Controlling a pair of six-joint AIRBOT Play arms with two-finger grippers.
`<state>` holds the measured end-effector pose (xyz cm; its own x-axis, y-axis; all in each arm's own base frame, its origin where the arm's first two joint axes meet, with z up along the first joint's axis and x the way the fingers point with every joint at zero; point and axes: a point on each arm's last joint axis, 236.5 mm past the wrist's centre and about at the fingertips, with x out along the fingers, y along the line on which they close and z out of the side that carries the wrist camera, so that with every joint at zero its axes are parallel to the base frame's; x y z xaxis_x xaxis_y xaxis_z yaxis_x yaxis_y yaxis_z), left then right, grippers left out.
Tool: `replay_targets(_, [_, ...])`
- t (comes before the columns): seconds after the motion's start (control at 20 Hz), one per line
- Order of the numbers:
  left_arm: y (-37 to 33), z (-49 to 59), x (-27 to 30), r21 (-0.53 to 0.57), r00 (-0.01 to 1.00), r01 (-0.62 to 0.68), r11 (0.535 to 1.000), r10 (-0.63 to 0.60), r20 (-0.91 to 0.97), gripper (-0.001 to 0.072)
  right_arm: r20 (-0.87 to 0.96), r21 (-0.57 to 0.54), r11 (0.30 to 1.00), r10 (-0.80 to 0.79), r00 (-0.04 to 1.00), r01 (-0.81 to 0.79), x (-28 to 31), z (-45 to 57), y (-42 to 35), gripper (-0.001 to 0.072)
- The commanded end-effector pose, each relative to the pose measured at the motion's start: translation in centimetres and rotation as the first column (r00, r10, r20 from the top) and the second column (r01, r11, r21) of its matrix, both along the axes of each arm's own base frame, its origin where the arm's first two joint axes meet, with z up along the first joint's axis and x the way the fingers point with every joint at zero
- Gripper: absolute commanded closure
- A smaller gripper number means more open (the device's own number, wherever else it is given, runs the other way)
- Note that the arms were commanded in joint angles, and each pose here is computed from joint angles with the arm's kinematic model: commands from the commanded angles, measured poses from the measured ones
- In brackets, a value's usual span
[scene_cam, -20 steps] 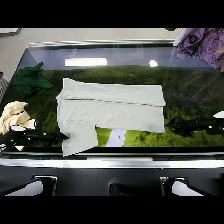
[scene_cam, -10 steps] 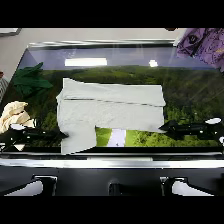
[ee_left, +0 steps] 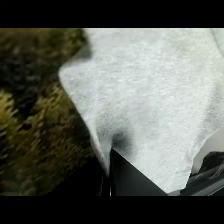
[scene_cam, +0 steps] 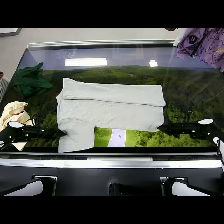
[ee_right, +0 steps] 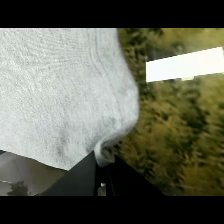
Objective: Fold the clothes and pants, and hang the long-sleeved shirts on hangers.
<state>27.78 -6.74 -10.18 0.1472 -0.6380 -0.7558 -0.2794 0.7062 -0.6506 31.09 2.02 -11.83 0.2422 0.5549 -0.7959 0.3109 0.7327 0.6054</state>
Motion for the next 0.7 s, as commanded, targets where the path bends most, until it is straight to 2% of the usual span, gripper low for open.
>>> replay_targets(0.0, [-0.1, 2.5, 1.1, -0.016, 1.0, 0.014, 1.0, -0.013, 0.028, 0.0693, 0.018, 0.037, 0.999, 0.031, 0.999, -0.031, -0.2, 2.7, 1.3, 0.0681])
replay_targets(0.15, [0.3, 6.0, 1.0, 0.01, 0.999, -0.021, 1.0, 0.02, 0.039, 0.0693, -0.032, 0.001, 1.0, 0.021, 0.999, -0.021, -2.5, 5.7, 1.1, 0.0682])
replay_targets(0.3, [0.3, 8.0, -2.5, 0.069, 1.0, -0.016, 0.997, 0.017, -0.004, 0.0693, -0.107, -0.099, 0.994, 0.041, 0.993, -0.052, -5.9, 7.3, -0.1, 0.0682])
replay_targets(0.45, [-0.6, 9.2, -6.1, 0.075, 0.998, -0.037, 0.997, 0.04, -0.04, 0.0693, -0.169, -0.144, 0.987, 0.053, 0.984, -0.078, -8.9, 8.8, -0.4, 0.0682])
replay_targets(0.65, [-1.3, 11.6, -6.6, 0.098, 0.997, -0.058, 0.993, 0.053, 0.051, 0.0695, -0.161, -0.198, 0.979, 0.017, 0.987, -0.05, -10.3, 10.6, -0.8, 0.0682])
